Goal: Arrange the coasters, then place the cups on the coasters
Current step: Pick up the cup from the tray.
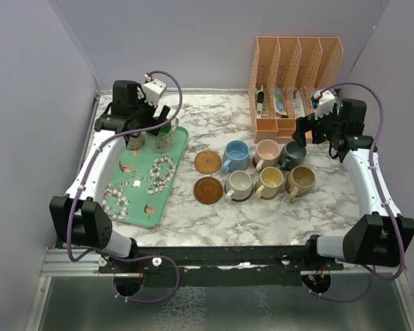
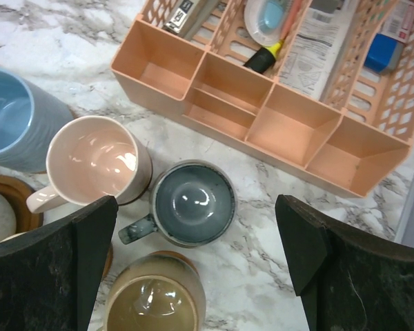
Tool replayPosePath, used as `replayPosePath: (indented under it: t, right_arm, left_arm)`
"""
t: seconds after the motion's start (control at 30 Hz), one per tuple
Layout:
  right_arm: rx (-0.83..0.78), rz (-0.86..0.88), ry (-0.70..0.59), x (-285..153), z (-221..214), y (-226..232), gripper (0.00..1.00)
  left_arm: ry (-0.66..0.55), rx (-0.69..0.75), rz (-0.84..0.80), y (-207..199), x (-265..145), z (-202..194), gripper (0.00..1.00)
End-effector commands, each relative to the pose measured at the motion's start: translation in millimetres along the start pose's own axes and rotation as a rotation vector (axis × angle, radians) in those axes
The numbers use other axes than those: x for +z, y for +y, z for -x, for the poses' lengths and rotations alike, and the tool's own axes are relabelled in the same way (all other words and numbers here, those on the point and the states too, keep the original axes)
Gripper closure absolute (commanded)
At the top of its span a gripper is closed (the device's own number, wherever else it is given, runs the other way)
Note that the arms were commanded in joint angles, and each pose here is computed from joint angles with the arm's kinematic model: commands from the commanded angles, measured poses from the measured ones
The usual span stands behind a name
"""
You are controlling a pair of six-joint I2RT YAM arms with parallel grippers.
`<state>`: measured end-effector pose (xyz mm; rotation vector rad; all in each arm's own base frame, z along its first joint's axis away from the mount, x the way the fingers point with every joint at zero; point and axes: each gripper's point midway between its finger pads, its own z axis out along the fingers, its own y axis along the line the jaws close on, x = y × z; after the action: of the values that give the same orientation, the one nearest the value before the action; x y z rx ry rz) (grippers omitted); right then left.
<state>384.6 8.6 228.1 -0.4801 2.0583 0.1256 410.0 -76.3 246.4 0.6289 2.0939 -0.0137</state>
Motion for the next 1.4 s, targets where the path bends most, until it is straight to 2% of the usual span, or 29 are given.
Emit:
replayPosePath:
  t: [0.0, 0.3, 0.7, 1.07, 1.27, 1.37]
  right_arm:
    - [-0.032, 0.094, -0.069, 0.2, 9.1, 18.2, 0.0]
    - [-0.039, 0.142, -0.061, 2.6, 4.3, 26.0, 0.0]
    - [-0.048, 0.159, -0.073, 0.9, 5.4, 29.8, 0.01]
    - [-0.041, 0.17, -0.064, 2.7, 2.5, 31.3, 0.01]
    - [-0.038, 0.173, -0.057, 4.1, 0.5, 31.4, 0.01]
    - [-0.036, 0.179, -0.057, 3.9, 0.8, 32.4, 0.02]
  left_arm:
    - [-0.089, 0.086, -0.031, 23.4, 15.0, 24.6, 0.05]
    - [-0.072, 0.18, -0.12, 45.2, 50.2, 19.3, 0.11]
    - [0.062, 0.151, -0.233, 49.4, 120.7, -23.6, 0.26]
    - [0.141, 0.085, -0.304, 33.4, 139.3, -53.1, 0.41]
    - [0.189, 0.057, -0.324, 22.9, 137.7, -64.3, 0.53]
    - [0.217, 0.029, -0.325, 17.0, 131.4, -69.8, 0.55]
